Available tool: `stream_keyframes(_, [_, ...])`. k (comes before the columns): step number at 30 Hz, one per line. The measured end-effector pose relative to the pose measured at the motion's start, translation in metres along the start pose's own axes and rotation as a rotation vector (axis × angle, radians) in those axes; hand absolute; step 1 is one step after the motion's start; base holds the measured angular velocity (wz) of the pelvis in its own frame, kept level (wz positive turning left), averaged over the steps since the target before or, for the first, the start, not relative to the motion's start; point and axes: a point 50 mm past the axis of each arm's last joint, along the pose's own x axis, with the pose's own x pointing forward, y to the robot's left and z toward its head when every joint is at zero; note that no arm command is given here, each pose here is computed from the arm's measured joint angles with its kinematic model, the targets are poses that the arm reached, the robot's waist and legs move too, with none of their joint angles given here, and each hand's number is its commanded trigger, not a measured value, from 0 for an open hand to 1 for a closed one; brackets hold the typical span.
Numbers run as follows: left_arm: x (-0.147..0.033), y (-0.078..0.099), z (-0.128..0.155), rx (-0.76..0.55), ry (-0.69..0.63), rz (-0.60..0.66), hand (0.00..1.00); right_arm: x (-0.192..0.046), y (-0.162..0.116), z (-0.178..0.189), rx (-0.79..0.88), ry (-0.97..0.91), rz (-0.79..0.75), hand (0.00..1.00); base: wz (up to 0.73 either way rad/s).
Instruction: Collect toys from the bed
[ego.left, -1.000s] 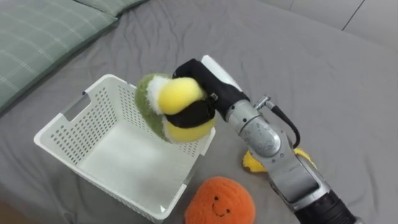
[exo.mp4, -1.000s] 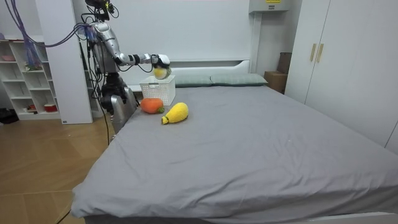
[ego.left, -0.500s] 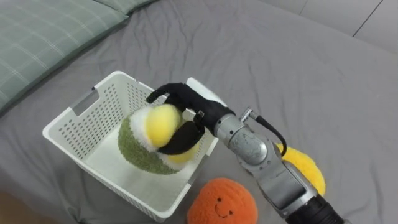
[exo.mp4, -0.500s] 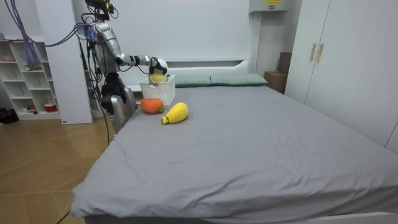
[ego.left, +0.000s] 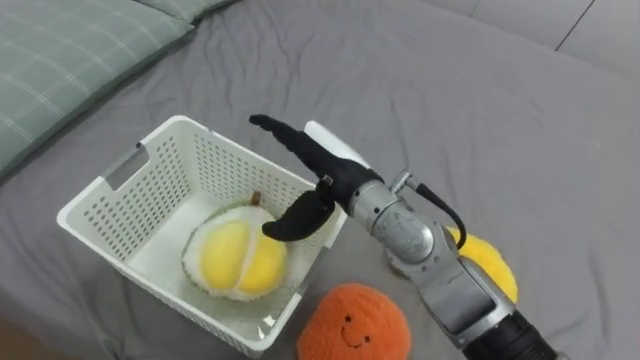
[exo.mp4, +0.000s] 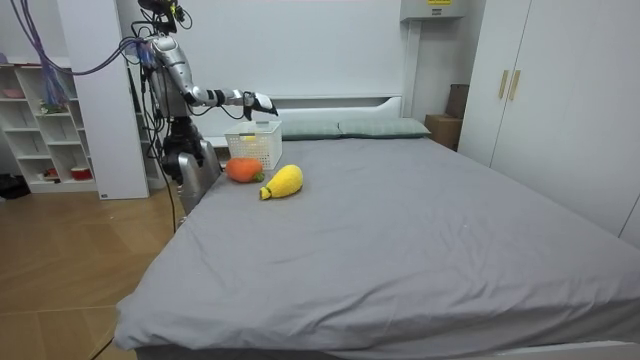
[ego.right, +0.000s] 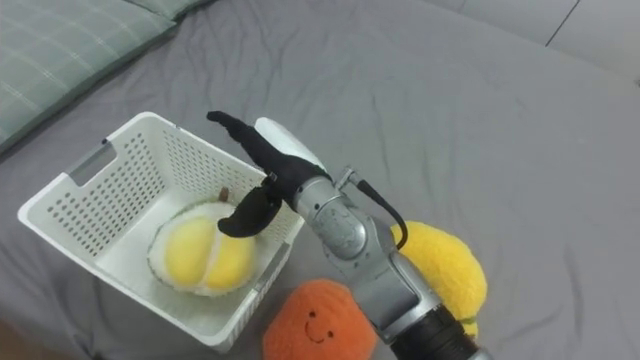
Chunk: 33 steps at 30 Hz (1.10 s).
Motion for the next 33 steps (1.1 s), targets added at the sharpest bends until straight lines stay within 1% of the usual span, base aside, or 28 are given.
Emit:
stream_keyframes(4, [0.0, 0.0, 0.0, 0.002, -0.001, 0.002, 0.0, -0.001, -0.007, 0.0, 0.02, -0.014, -0.048, 0.0, -0.07])
stream_keyframes(8, [0.0, 0.002, -0.005, 0.0, 0.018, 0.008, 0.0, -0.003, -0.019, -0.004, 0.08, -0.011, -0.111, 0.0, 0.0])
stream_keyframes(10, [-0.001, 0.004, -0.012, -0.017, 0.037, 0.017, 0.0, -0.006, -0.028, -0.007, 0.13, -0.015, -0.158, 0.0, 0.0])
stream_keyframes(12, [-0.001, 0.003, -0.013, -0.023, 0.04, 0.016, 0.0, -0.01, -0.036, -0.013, 0.133, 0.0, -0.19, 0.0, -0.02])
stream_keyframes(15, [-0.001, 0.005, -0.014, -0.034, 0.033, 0.019, 0.0, -0.015, -0.052, -0.018, 0.17, 0.012, -0.276, 0.0, -0.02])
stream_keyframes(19, [-0.001, 0.01, -0.017, -0.068, 0.043, 0.036, 0.0, -0.026, -0.074, -0.029, 0.169, 0.045, -0.423, 0.0, -0.07])
stream_keyframes(22, [-0.003, 0.013, -0.023, -0.079, 0.054, 0.046, 0.0, -0.034, -0.079, -0.039, 0.18, 0.08, -0.489, 0.0, -0.04])
stream_keyframes(25, [-0.003, 0.012, -0.025, -0.087, 0.061, 0.049, 0.0, -0.043, -0.079, -0.054, 0.17, 0.134, -0.509, 0.0, -0.09])
stream_keyframes(33, [-0.005, 0.014, -0.033, -0.116, 0.09, 0.073, 0.0, -0.052, -0.086, -0.071, 0.153, 0.211, -0.549, 0.0, -0.04])
